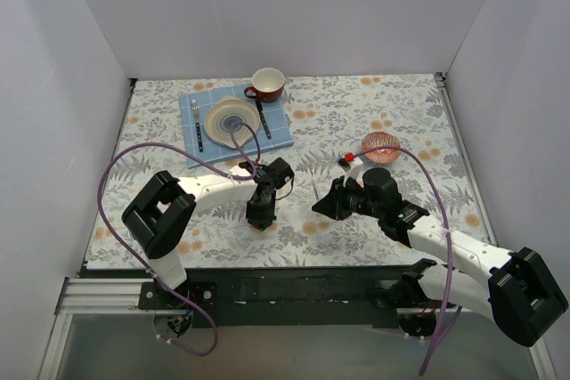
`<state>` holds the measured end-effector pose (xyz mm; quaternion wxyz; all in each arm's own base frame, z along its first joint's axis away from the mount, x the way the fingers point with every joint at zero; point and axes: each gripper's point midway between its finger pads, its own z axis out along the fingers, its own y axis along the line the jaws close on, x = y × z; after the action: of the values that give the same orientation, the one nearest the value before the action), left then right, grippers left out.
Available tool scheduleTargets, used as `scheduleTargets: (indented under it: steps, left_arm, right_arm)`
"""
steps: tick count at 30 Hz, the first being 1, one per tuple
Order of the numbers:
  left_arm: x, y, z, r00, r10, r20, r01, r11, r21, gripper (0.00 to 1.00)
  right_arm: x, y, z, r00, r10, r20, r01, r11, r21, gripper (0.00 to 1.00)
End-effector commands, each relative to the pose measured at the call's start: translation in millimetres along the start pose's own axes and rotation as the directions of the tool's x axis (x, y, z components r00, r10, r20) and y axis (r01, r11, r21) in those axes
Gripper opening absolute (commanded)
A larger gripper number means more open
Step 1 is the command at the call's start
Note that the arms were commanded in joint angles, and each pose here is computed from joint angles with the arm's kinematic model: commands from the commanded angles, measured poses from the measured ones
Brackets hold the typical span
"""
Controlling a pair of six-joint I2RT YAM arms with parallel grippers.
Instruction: Insert the pens into the pen caps
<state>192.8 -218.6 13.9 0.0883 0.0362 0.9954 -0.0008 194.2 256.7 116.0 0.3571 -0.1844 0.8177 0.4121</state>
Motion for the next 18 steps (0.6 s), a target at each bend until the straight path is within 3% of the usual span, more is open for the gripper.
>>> scheduleTargets:
  steps: [1,3,12,18]
  left_arm:
    - [17.0,21.7,39.3,0.999,0.035,-0.034,-0.039,0.99,-0.133,0.1]
    - [15.4,21.8,37.3,0.999,0.032,-0.018,-0.034,0.991,-0.129,0.0]
    - [-13.1,-10.6,-3.8,0.989,-0.078,0.122,0.066,0.992,0.106,0.0]
    - [-50.8,-27.2,-58.1,0.933,-0.278,0.228,0.175,0.905,0.388,0.0]
  right_arm:
    - [-15.8,5.7,-2.4,0.999,-0.023,0.045,0.024,1.0,-0.009,0.01]
    - [-15.1,6.2,-2.3,0.999,-0.021,0.042,0.022,1.0,-0.013,0.01]
    - [-10.0,18.3,-0.8,0.999,-0.013,0.039,0.017,0.996,-0.088,0.01]
    - [7.0,38.5,-0.8,0.999,0.032,0.023,-0.027,0.979,-0.203,0.01]
